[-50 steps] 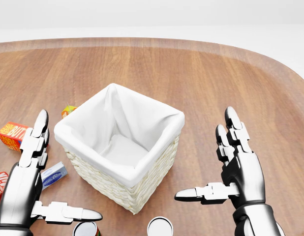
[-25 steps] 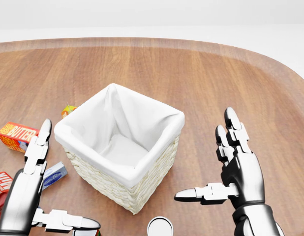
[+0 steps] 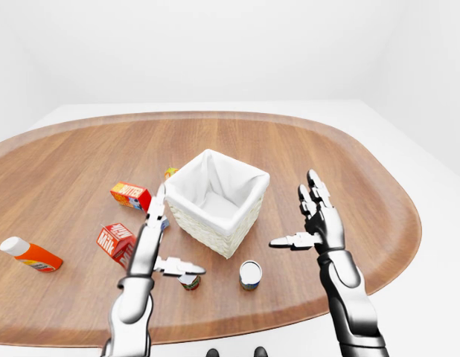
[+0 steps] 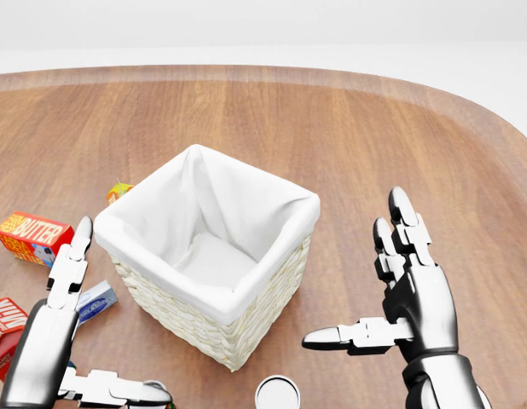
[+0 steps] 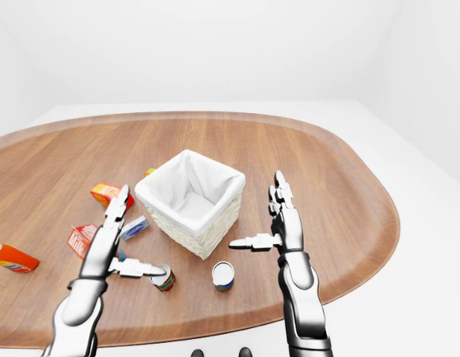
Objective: Pick up the tomato sauce, and put it in the basket.
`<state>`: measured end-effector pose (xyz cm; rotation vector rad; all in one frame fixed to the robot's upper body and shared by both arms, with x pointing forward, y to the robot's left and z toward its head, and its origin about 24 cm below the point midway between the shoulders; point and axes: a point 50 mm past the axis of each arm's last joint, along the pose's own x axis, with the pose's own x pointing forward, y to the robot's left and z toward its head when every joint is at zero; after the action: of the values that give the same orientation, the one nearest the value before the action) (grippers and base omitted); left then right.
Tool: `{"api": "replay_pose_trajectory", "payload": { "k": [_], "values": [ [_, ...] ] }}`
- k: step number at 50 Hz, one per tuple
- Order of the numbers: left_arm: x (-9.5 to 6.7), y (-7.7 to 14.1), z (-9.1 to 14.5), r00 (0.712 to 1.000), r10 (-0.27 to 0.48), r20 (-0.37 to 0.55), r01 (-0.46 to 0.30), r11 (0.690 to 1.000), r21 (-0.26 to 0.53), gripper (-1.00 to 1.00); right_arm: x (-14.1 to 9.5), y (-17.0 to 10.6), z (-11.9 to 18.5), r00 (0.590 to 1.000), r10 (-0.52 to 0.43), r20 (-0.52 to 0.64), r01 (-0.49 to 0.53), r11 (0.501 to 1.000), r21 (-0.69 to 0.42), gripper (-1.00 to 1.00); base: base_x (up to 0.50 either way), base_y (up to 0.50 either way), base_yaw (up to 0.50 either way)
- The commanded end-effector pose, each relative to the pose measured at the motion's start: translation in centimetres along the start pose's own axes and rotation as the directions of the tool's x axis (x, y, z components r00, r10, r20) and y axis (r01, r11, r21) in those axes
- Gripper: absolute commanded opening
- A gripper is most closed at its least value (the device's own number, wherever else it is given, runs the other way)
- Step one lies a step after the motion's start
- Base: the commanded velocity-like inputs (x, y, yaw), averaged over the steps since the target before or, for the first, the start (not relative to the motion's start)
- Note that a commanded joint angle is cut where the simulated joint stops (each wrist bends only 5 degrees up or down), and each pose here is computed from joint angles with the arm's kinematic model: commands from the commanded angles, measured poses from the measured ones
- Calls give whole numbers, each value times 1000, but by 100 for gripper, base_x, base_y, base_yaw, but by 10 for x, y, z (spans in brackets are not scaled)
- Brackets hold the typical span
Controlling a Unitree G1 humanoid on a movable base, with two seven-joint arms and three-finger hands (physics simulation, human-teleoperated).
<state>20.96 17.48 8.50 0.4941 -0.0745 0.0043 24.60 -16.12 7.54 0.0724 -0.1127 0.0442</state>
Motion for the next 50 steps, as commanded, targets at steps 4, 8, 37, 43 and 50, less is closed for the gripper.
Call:
{"api": "replay_pose_trajectory", "payload": {
  "k": [4, 8, 37, 43, 50],
  "values": [
    [-3, 0, -6, 1000, 4, -20, -4, 999, 32, 100, 0, 0, -1, 1000, -1, -2, 1, 1000, 0, 100, 0, 0, 0],
    [-4, 1, -3, 1000, 7, -18, -6, 999, 36, 100, 1, 0, -1, 1000, -2, -3, 2, 1000, -1, 100, 0, 0, 0],
    [-4, -5, -17, 1000, 11, -26, -8, 992, 129, 100, 0, 0, -4, 1000, 0, -6, 0, 1000, -4, 100, 0, 0, 0],
    [-4, -6, -17, 1000, 6, -23, -2, 989, 150, 100, 0, 0, -2, 1000, 0, -7, -1, 1000, -5, 100, 0, 0, 0],
    [-5, -8, -19, 1000, 2, -21, 2, 986, 164, 100, 1, 0, -3, 1000, 0, -8, 0, 1000, -5, 100, 0, 0, 0]
  ]
}}
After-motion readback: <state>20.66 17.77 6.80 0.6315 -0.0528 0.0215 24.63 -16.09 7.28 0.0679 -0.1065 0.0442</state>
